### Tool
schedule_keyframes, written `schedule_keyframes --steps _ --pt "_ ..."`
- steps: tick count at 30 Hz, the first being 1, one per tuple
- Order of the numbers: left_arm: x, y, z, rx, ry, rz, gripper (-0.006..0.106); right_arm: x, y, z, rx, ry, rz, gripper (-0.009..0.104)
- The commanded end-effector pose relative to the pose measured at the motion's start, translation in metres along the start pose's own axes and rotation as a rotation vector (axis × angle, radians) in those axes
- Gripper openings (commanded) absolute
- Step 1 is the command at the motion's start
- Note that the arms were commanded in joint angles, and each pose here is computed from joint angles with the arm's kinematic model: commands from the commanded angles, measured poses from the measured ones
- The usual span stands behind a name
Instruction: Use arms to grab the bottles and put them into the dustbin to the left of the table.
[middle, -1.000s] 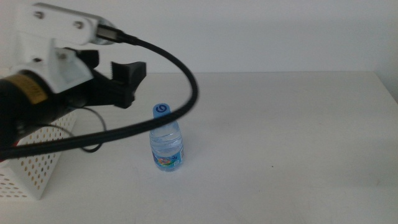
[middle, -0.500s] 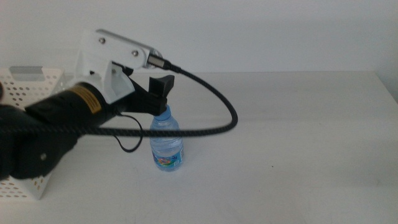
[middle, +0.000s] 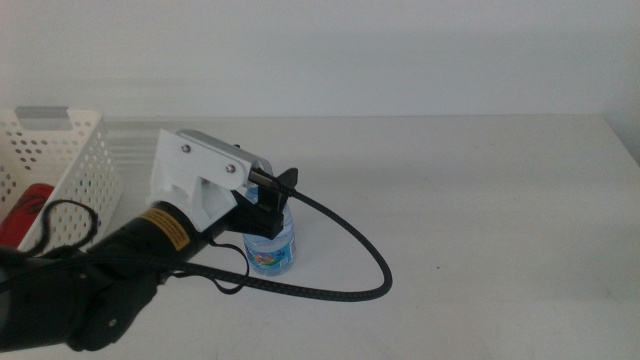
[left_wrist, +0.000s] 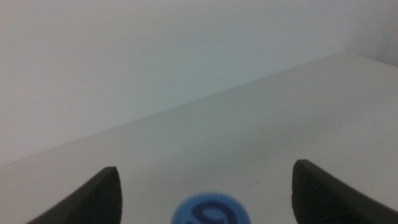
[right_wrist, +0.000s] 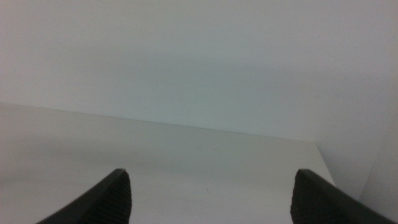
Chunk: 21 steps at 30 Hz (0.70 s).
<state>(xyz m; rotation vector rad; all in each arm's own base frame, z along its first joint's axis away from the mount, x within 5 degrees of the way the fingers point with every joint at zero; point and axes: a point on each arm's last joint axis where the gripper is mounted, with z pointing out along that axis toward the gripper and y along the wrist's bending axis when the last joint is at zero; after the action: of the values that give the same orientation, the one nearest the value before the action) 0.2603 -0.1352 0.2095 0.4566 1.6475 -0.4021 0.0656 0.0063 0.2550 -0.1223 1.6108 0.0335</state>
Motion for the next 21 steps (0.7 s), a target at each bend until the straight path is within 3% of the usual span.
schedule_keyframes --steps 1,21 --pt "-0.015 -0.001 0.004 0.009 -0.145 -0.022 0.090 -0.016 -0.001 -0.001 0.009 -0.099 -0.011 0.067" --pt "0.050 0.001 0.031 0.001 -0.074 -0.077 0.090 -0.016 -0.001 -0.001 0.009 -0.099 -0.011 0.067"
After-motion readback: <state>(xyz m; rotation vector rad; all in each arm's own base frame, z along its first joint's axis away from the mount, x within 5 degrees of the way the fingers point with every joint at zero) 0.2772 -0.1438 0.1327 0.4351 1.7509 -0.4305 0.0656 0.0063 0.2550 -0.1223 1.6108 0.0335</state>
